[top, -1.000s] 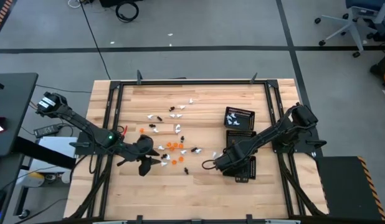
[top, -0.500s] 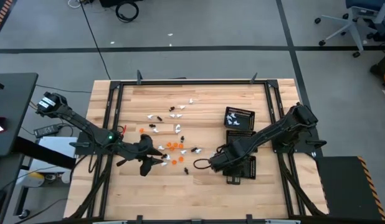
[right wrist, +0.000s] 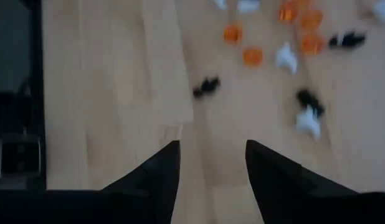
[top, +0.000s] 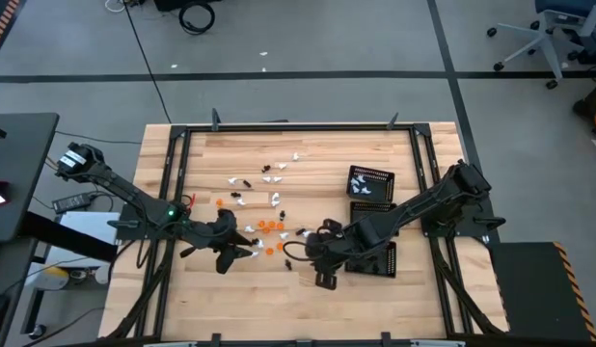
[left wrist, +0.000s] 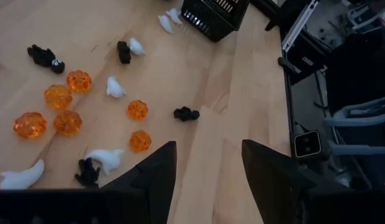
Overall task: Sort Halloween decoration
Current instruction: Put the orange pumpkin toy into the center black bin
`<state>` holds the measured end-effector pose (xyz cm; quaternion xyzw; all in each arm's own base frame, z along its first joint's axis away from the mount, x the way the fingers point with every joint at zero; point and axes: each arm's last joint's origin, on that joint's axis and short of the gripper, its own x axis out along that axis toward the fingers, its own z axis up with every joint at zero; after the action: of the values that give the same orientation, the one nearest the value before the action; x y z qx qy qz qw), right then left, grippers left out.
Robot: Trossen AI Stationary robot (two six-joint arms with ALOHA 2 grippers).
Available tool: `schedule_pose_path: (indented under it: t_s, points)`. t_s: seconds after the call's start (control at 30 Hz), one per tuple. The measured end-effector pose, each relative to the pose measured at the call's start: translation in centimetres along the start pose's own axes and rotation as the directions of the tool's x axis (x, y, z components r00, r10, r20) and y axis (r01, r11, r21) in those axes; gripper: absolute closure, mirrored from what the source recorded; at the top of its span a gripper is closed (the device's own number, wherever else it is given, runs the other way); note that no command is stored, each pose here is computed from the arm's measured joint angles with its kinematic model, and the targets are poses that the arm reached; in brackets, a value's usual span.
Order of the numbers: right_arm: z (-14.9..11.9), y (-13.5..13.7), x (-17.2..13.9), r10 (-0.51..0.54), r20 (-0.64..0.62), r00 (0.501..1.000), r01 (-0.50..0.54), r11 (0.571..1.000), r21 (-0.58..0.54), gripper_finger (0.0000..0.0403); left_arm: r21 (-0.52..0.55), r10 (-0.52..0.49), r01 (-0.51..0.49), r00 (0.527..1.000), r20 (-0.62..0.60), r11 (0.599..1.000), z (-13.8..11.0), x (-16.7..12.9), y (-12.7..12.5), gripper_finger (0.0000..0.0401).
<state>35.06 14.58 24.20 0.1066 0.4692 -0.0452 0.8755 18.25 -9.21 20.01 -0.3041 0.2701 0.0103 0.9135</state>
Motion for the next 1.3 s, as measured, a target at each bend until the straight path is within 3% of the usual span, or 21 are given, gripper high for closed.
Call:
schedule_pose_path:
  t_s: [0.5,0.87,1.2,1.3]
  points:
    - [2.4,-1.7,1.3,-0.011,0.137,0.990,0.012,1.000,-0.007,0.0217,0.011,-0.063,0.064,0.997,-0.044,0.998,0.2,-0.9,-0.1,0.0209]
    - [2.6,-2.3,6.4,-0.001,0.143,0.990,0.000,1.000,0.007,0.0217,0.034,0.022,-0.020,0.999,-0.049,0.999,0.4,-4.0,1.3,0.0209]
    - [2.4,-4.6,10.7,-0.029,0.090,0.996,0.032,0.999,-0.028,0.0205,0.096,0.079,-0.072,0.994,-0.069,0.993,0.1,-4.0,1.8,0.0209]
    - [2.7,-5.4,11.6,0.005,0.092,0.996,-0.001,0.999,-0.041,0.0195,0.107,0.092,-0.085,0.994,-0.063,0.991,0.1,-4.1,1.9,0.0209]
